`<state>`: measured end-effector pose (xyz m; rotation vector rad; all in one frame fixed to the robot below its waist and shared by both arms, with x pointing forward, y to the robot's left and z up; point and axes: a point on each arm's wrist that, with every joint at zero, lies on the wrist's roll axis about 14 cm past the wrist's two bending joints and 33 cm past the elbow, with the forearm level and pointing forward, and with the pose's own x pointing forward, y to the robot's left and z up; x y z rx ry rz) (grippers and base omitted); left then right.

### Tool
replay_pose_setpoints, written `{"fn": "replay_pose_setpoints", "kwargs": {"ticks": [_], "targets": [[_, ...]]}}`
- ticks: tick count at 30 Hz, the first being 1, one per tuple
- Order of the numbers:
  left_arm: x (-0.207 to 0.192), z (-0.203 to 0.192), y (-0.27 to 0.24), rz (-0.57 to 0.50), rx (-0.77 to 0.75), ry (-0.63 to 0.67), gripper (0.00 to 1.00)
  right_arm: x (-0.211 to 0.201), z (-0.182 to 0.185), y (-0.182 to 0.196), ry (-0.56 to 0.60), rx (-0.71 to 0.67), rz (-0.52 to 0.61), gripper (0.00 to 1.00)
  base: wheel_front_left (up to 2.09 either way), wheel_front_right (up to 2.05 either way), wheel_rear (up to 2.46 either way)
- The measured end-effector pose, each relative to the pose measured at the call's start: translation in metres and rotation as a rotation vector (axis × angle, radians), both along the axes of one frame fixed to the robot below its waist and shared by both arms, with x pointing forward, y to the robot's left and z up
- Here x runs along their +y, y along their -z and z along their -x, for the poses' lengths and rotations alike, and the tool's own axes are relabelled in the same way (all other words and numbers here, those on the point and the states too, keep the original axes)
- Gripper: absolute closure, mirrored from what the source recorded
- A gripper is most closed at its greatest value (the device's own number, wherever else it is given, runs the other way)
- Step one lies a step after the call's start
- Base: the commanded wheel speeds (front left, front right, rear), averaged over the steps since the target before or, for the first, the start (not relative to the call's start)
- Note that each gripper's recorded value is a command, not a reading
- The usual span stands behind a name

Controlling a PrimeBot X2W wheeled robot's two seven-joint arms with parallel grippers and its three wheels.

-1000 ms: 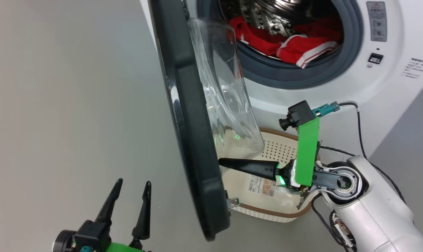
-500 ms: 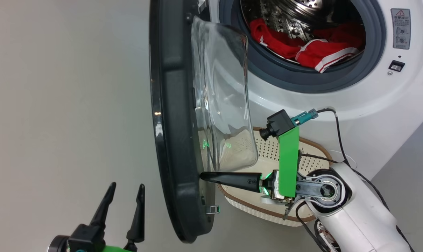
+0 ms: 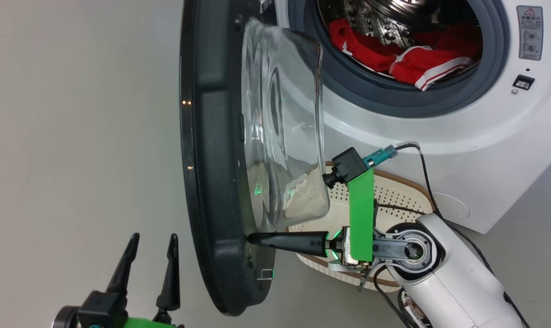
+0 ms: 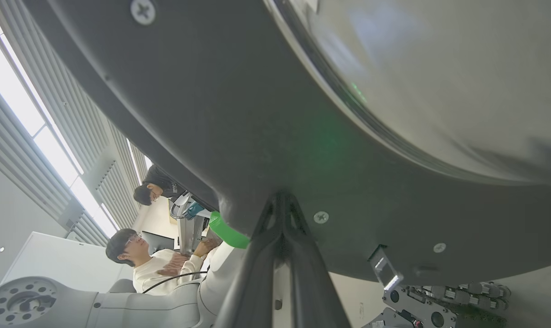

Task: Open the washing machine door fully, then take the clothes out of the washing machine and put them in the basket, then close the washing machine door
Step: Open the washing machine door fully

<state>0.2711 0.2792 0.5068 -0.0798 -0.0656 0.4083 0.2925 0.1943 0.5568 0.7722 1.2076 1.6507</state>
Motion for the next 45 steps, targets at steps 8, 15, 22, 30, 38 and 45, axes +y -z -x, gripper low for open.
{"fn": "replay_pose_setpoints", "kwargs": {"ticks": [8, 15, 22, 30, 38, 45], "targets": [[-0.001, 0.0, -0.001, 0.001, -0.005, 0.002, 0.0, 0.0, -0.001, -0.001, 0.007, -0.012, 0.002, 1.0, 0.0, 0.0, 0.0], [-0.004, 0.0, 0.002, 0.01, -0.003, 0.014, 0.0, -0.002, -0.009, -0.003, 0.066, -0.043, 0.002, 0.0, 0.0, 0.0, 0.0], [-0.007, 0.0, 0.005, 0.026, -0.004, 0.036, 0.0, -0.023, -0.033, 0.016, 0.207, -0.126, 0.07, 0.0, 0.0, 0.0, 0.0], [-0.011, -0.005, 0.005, 0.032, -0.01, 0.061, 0.0, -0.058, -0.059, 0.053, 0.381, -0.216, 0.184, 0.0, 0.0, 0.0, 0.0], [-0.012, -0.01, 0.004, 0.032, -0.016, 0.073, 0.0, -0.094, -0.081, 0.081, 0.559, -0.293, 0.256, 0.0, 0.0, 0.0, 0.0], [-0.014, -0.008, 0.005, 0.031, -0.016, 0.078, 0.0, -0.12, -0.096, 0.089, 0.714, -0.39, 0.265, 0.0, 0.0, 0.0, 0.0]]}}
